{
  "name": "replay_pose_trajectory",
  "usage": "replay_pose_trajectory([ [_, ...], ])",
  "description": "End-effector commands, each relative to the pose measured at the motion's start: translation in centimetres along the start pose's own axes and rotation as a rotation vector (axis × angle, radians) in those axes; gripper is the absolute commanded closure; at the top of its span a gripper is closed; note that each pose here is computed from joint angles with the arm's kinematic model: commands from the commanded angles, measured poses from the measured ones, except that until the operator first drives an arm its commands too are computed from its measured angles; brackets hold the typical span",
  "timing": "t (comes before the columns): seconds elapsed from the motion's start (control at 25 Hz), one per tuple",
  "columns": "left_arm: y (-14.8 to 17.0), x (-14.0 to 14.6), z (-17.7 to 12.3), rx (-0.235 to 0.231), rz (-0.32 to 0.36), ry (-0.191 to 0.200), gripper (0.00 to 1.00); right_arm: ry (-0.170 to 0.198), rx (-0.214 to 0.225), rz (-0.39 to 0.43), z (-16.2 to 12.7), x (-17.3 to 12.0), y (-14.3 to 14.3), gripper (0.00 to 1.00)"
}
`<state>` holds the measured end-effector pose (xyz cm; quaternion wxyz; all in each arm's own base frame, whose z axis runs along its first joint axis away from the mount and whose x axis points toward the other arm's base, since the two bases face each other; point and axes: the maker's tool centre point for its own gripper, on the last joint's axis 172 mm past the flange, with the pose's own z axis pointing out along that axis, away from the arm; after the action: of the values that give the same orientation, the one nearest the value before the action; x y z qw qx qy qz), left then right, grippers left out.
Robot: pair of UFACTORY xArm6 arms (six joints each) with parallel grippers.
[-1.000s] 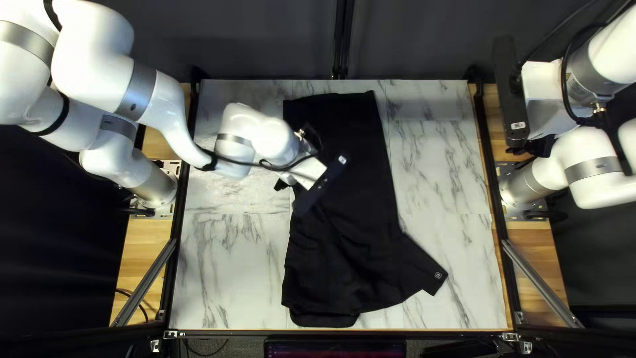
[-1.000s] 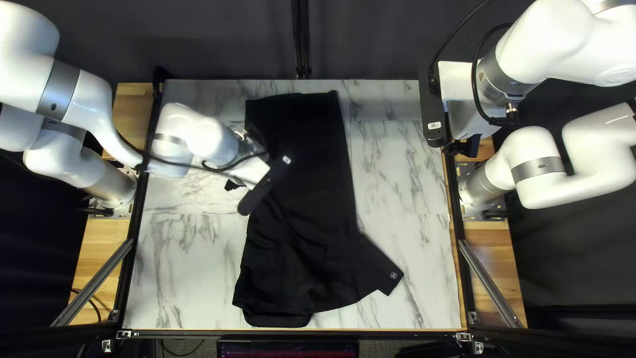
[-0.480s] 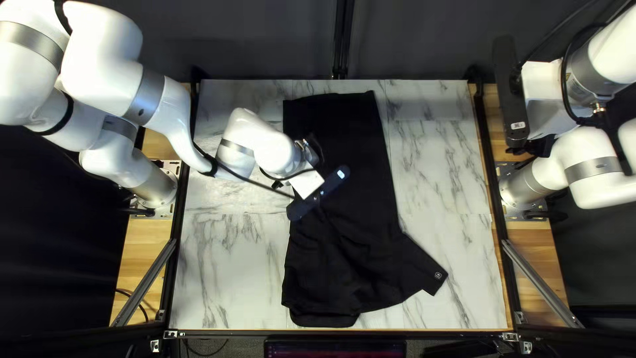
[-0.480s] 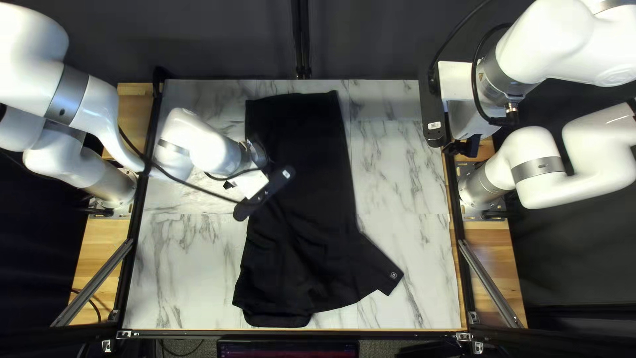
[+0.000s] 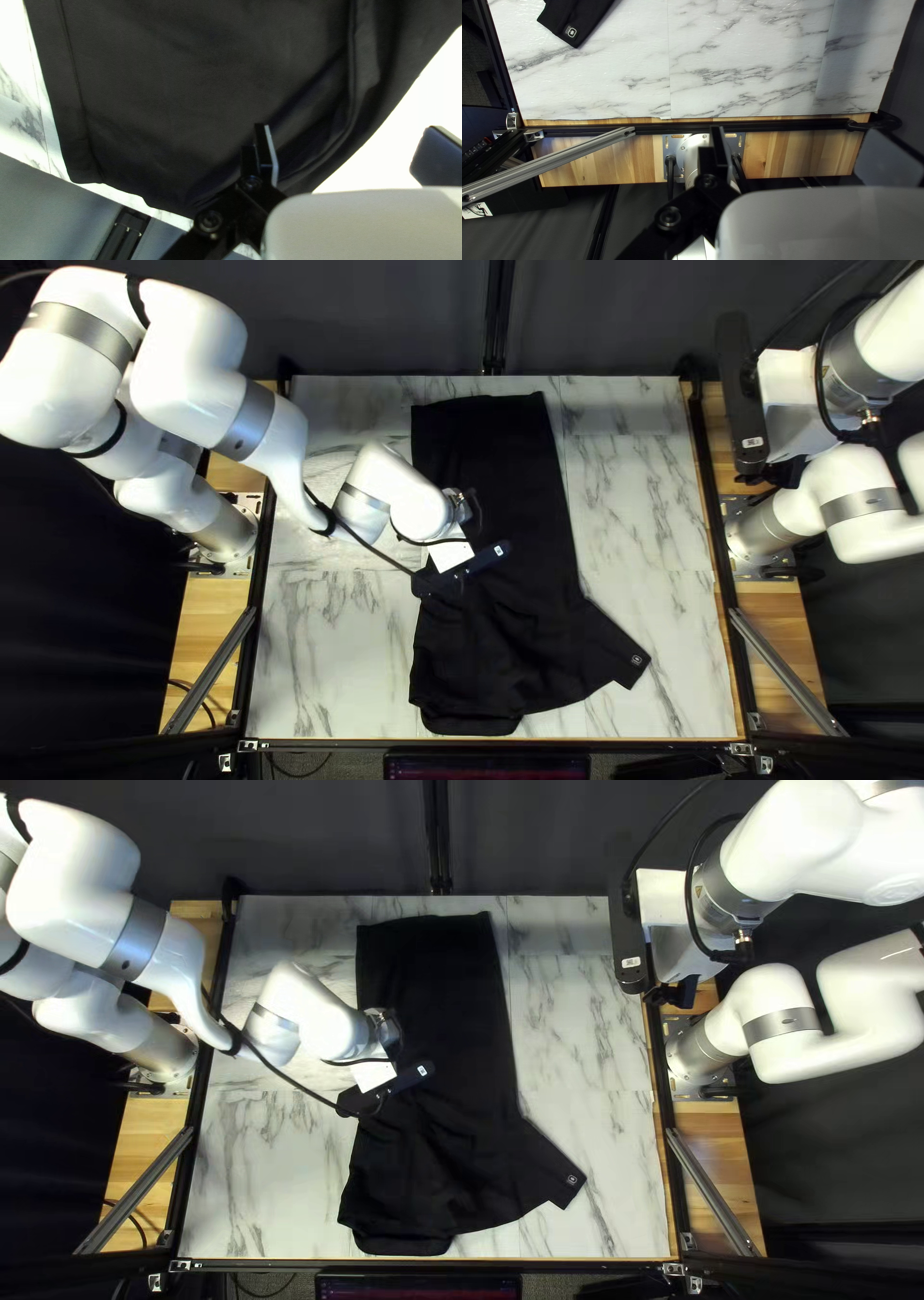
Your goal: Fold t-shirt
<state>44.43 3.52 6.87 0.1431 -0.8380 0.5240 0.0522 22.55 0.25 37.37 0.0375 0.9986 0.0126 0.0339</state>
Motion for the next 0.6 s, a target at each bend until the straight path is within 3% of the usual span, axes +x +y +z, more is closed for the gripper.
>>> replay_pose_trajectory([
  [0.04, 0.2, 0.05, 1.07, -0.017, 0.01, 0.013, 0.37, 0.0, 0.0, 0.0, 0.0, 0.0, 0.0, 0.0],
  [0.28, 0.26, 0.22, 1.9, -0.029, 0.017, 0.039, 0.44, 0.0, 0.0, 0.0, 0.0, 0.0, 0.0, 0.0],
  [0.36, 0.28, 0.18, 1.91, -0.031, 0.018, 0.045, 0.94, 0.0, 0.0, 0.0, 0.0, 0.0, 0.0, 0.0],
  [0.4, 0.3, 0.15, 1.87, -0.032, 0.019, 0.046, 0.99, 0.0, 0.0, 0.0, 0.0, 0.0, 0.0, 0.0],
  [0.6, 0.35, 0.09, 1.69, -0.033, 0.022, 0.05, 1.0, 0.0, 0.0, 0.0, 0.0, 0.0, 0.0, 0.0],
])
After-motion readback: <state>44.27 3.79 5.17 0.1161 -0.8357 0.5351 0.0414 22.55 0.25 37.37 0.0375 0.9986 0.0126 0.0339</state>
